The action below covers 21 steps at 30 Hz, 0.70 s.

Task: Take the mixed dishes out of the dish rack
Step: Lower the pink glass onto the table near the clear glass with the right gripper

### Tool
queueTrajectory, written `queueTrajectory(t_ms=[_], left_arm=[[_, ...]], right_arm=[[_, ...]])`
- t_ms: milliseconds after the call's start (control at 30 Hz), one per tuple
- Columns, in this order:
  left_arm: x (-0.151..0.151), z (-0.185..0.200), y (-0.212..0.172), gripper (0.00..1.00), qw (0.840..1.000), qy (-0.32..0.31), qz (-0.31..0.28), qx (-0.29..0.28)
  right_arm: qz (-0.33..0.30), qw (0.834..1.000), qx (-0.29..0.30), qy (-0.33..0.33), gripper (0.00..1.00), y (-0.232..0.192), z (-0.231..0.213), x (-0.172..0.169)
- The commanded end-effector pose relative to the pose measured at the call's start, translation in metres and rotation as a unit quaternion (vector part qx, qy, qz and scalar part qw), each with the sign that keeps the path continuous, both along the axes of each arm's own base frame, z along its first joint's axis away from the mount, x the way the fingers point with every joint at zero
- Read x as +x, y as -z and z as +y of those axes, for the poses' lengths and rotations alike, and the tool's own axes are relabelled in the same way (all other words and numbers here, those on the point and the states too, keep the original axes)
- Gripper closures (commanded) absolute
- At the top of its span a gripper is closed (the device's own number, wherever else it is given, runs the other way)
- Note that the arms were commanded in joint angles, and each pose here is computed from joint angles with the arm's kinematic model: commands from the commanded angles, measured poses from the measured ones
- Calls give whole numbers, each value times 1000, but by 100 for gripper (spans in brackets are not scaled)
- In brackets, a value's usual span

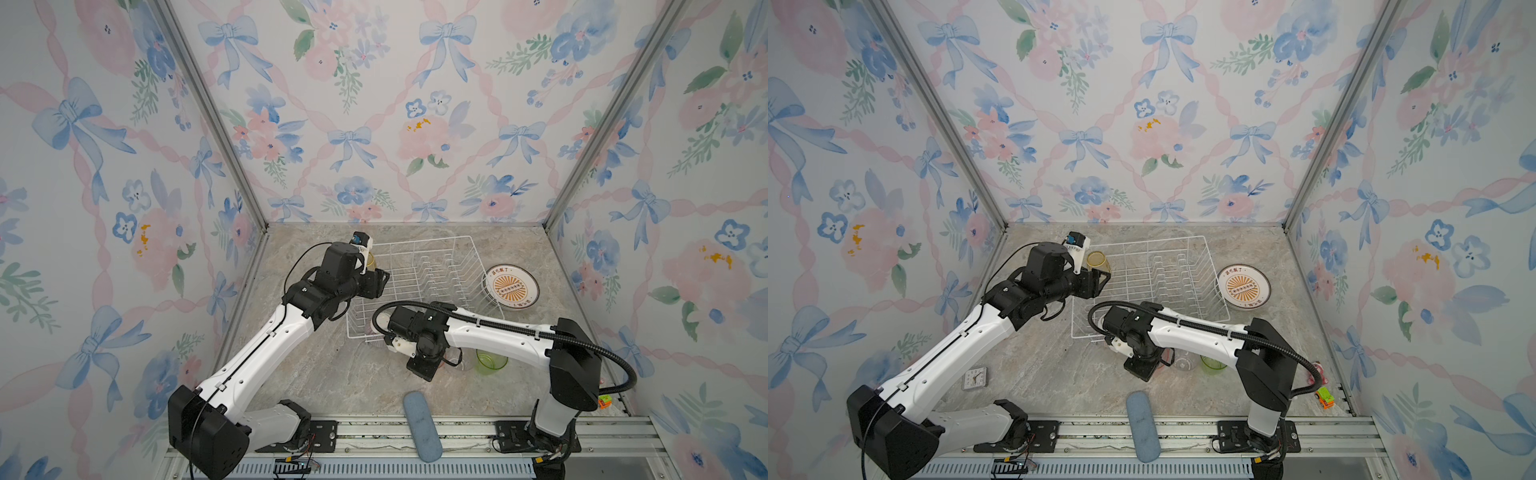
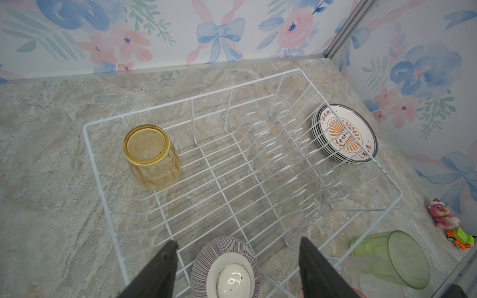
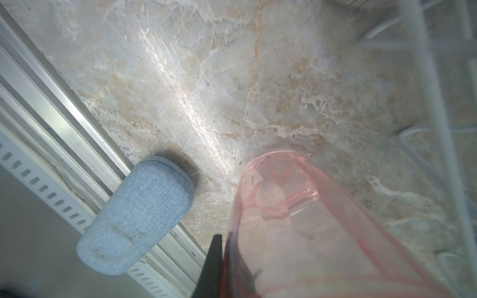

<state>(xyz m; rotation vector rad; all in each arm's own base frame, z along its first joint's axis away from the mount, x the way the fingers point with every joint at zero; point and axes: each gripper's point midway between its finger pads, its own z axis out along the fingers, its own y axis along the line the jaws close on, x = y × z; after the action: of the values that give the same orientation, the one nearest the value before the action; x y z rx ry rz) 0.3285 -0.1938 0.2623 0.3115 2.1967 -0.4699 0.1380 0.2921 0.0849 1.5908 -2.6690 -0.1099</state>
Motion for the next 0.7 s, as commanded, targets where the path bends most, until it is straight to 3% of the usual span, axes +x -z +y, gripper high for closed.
queueTrajectory(t_ms=[0, 667], left_arm=[[-2, 1, 10, 31, 1000, 4, 6, 17], [-2, 1, 21, 29, 999, 6, 19, 25]], right_arm=[[5, 1000, -14, -11, 100, 1, -1, -3], [20, 1000, -20, -7, 98, 16, 1, 0]])
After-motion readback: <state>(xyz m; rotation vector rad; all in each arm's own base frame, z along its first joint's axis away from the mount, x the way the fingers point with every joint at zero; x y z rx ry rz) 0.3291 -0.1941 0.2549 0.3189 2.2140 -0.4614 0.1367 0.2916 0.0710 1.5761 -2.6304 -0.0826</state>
